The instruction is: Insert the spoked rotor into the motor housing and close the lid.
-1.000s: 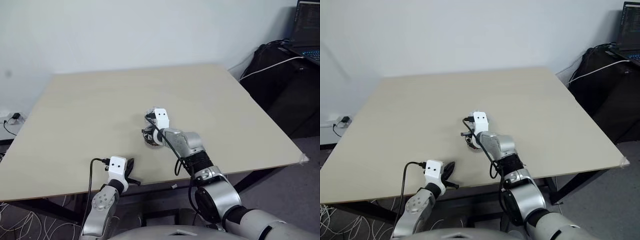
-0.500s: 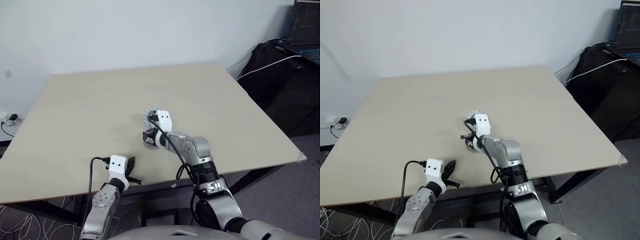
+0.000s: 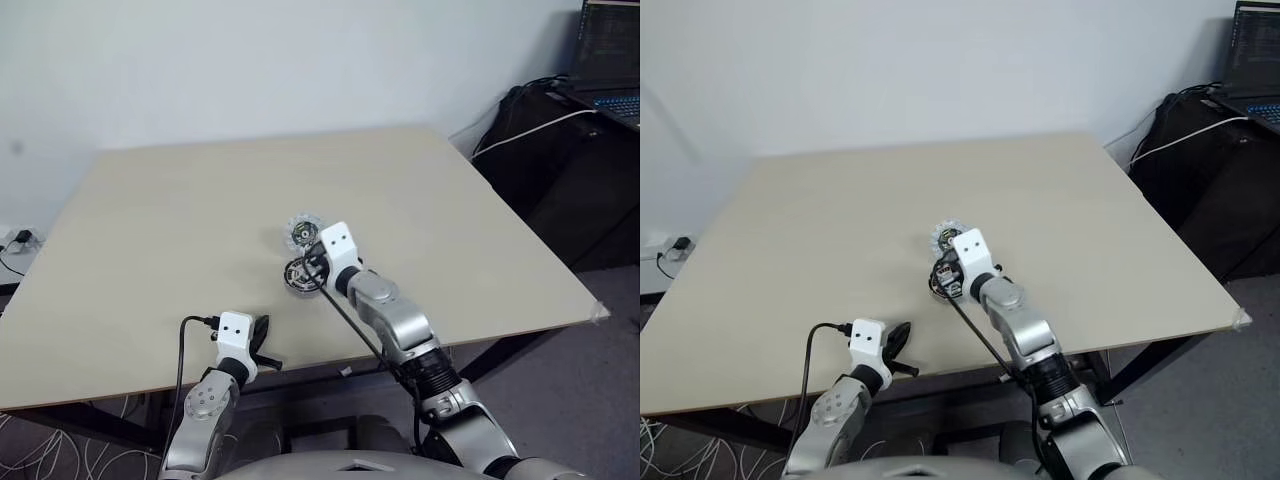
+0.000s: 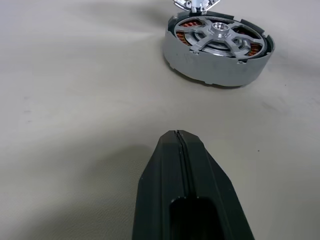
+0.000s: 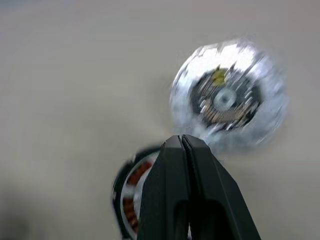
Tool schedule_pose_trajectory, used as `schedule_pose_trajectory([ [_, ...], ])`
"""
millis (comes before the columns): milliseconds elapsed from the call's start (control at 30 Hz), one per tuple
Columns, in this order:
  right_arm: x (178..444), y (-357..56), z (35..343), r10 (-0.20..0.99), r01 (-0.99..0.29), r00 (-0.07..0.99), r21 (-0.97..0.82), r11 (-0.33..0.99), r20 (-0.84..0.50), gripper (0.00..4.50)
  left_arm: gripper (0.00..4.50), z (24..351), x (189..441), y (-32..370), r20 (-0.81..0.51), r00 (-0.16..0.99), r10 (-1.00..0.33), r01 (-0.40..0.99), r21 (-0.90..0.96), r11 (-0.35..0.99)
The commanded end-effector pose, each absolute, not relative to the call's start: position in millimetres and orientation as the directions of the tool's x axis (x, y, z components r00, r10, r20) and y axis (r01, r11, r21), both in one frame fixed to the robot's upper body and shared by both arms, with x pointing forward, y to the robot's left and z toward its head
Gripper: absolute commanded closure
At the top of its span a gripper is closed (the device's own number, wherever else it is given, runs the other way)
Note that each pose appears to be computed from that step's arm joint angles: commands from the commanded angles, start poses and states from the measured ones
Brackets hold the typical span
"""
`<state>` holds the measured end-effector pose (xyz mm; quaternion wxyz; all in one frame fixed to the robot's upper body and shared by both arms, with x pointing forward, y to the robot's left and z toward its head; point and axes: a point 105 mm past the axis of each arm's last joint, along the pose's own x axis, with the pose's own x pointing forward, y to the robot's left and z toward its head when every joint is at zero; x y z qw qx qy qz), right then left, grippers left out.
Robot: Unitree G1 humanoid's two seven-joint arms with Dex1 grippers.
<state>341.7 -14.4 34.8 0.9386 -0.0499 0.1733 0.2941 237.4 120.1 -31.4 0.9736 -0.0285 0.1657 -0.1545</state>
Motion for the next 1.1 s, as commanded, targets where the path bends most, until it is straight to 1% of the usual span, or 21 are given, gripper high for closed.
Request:
schedule_pose_trajectory([
  [33,355.3,-2.8,46.0,0.549,-0.588,0.773,-0.033,0.808,-0.317,4.43,4.5,-18.7,243.2,118.9,-0.266,0.91,-0.316,0.302,-0.095,0.949],
  [267,364.3,2.4,30.3,0.546,-0.593,0.746,-0.009,0.805,-0.381,4.43,4.5,-18.3,241.6,121.5,-0.264,0.918,-0.296,0.282,-0.093,0.955],
  [433,360.4,-7.2,5.7,0.511,-0.576,0.719,0.008,0.817,-0.471,4.43,4.5,-18.2,241.3,121.6,-0.262,0.92,-0.291,0.275,-0.095,0.957],
  [533,358.2,-11.8,1.3,0.503,-0.568,0.712,0.019,0.823,-0.49,4.43,4.5,-18.4,241.1,120.8,-0.262,0.92,-0.292,0.276,-0.098,0.956],
  [600,358.1,-8.8,12.6,0.542,-0.601,0.713,0.011,0.799,-0.446,4.43,4.5,-18.7,241.2,119.8,-0.263,0.918,-0.297,0.28,-0.1,0.955],
  [667,357.8,-3.4,32.6,0.601,-0.656,0.705,-0.023,0.755,-0.375,4.43,4.5,-18.8,241.4,119.3,-0.263,0.917,-0.299,0.282,-0.101,0.954],
  [700,356.0,-0.8,45.7,0.648,-0.705,0.679,-0.063,0.706,-0.345,4.43,4.5,-18.9,241.6,119.0,-0.263,0.917,-0.3,0.283,-0.102,0.954],
  [733,353.6,0.1,56.3,0.687,-0.751,0.646,-0.119,0.649,-0.332,4.25,4.5,-19.1,241.7,118.5,-0.263,0.916,-0.302,0.284,-0.103,0.953],
  [800,349.5,-1.5,65.5,0.724,-0.802,0.595,-0.193,0.565,-0.348,3.81,4.5,-19.3,242.0,117.6,-0.263,0.915,-0.304,0.286,-0.106,0.952],
  [867,348.1,-6.6,67.9,0.73,-0.828,0.561,-0.25,0.502,-0.39,3.24,4.5,-19.5,242.5,116.6,-0.262,0.915,-0.307,0.288,-0.109,0.951],
  [933,347.7,-10.4,68.8,0.728,-0.844,0.536,-0.293,0.45,-0.427,2.54,4.5,-19.6,242.8,115.8,-0.262,0.915,-0.308,0.288,-0.112,0.951],
  [967,346.7,-12.3,67.6,0.727,-0.857,0.512,-0.32,0.403,-0.457,2.2,4.5,-19.7,242.9,115.4,-0.261,0.915,-0.308,0.287,-0.114,0.951],
  [1000,345.6,-14.8,65.7,0.717,-0.87,0.482,-0.369,0.326,-0.503,1.93,4.5,-19.8,243.1,115.0,-0.26,0.916,-0.306,0.285,-0.118,0.951],
  [1067,343.8,-19.1,61.9,0.688,-0.884,0.425,-0.432,0.178,-0.588,1.93,4.5,-20.2,243.3,114.8,-0.259,0.917,-0.302,0.279,-0.123,0.952],
  [1100,343.4,-20.6,60.7,0.675,-0.886,0.408,-0.446,0.13,-0.614,1.93,4.5,-20.3,243.5,114.6,-0.259,0.918,-0.3,0.276,-0.125,0.953],
])
